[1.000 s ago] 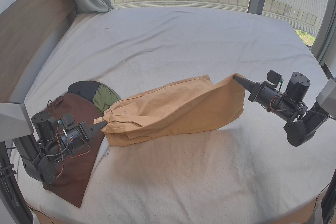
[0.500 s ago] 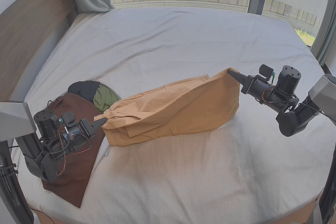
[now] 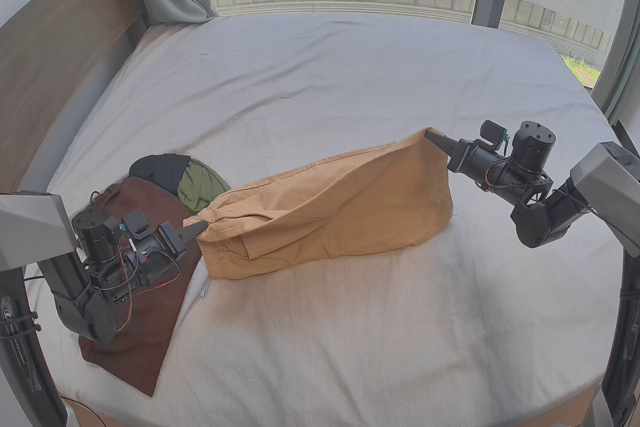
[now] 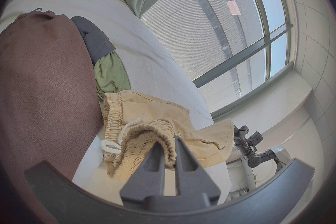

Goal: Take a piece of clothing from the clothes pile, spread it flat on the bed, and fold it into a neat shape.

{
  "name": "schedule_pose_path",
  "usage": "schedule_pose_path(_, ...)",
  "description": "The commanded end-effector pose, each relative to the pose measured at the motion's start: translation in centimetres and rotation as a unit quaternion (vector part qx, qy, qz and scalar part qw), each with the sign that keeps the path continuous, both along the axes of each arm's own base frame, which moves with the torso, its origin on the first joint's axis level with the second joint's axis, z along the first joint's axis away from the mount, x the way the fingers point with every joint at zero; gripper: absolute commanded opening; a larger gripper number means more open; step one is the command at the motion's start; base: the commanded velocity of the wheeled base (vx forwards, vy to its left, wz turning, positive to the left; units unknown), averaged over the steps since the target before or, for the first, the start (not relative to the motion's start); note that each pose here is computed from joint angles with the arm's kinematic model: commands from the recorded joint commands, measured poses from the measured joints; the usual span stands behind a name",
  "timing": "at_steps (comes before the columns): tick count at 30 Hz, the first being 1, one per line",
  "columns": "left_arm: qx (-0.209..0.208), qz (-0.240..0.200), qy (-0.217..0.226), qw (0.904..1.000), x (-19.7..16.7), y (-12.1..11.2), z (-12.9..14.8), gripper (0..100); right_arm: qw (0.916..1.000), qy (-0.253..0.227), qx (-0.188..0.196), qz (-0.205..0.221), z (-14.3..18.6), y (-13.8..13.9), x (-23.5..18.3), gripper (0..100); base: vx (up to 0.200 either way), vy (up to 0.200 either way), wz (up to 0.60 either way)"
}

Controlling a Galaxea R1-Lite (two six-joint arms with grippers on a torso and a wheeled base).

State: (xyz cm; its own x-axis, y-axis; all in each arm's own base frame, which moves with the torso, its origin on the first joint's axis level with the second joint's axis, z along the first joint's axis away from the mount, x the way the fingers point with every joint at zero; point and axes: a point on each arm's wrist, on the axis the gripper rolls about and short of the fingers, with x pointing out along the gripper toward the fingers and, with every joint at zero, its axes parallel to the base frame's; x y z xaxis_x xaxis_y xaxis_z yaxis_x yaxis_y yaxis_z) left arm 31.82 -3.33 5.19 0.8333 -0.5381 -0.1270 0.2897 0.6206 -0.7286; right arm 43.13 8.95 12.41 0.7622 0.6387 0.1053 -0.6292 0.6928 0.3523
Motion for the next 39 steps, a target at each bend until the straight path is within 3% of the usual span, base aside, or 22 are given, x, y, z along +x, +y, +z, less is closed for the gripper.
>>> schedule_pose_path(1, 0.002, 0.009, 0.011, 0.9999, 0.7, -0.2, -1.1, 0, 1.0, 0.004, -0.001, 0.001, -1.2, 0.3, 1.1, 0, 0.0, 0.0, 0.0)
schedule_pose_path(28, -0.008, 0.042, 0.002, 0.9991, 3.2, -0.2, -2.1, 0, 0.9998, -0.009, 0.004, -0.016, -3.3, 1.2, 4.2, 0, 0.0, 0.0, 0.0)
schedule_pose_path(29, -0.009, 0.044, 0.001, 0.999, 3.3, -0.2, -2.1, 0, 0.9998, -0.01, 0.005, -0.016, -3.3, 1.3, 4.2, 100, 0.0, 0.0, 0.0)
schedule_pose_path(30, -0.009, 0.046, 0.001, 0.9989, 3.3, -0.2, -2.1, 100, 0.9998, -0.01, 0.005, -0.016, -3.3, 1.3, 4.3, 100, 0.0, 0.0, 0.0)
schedule_pose_path(39, -0.017, 0.069, -0.012, 0.9974, 4.2, 0.9, -1.6, 100, 0.9994, -0.019, 0.008, -0.029, -3.6, 1.4, 4.8, 100, 0.0, 0.0, 0.0)
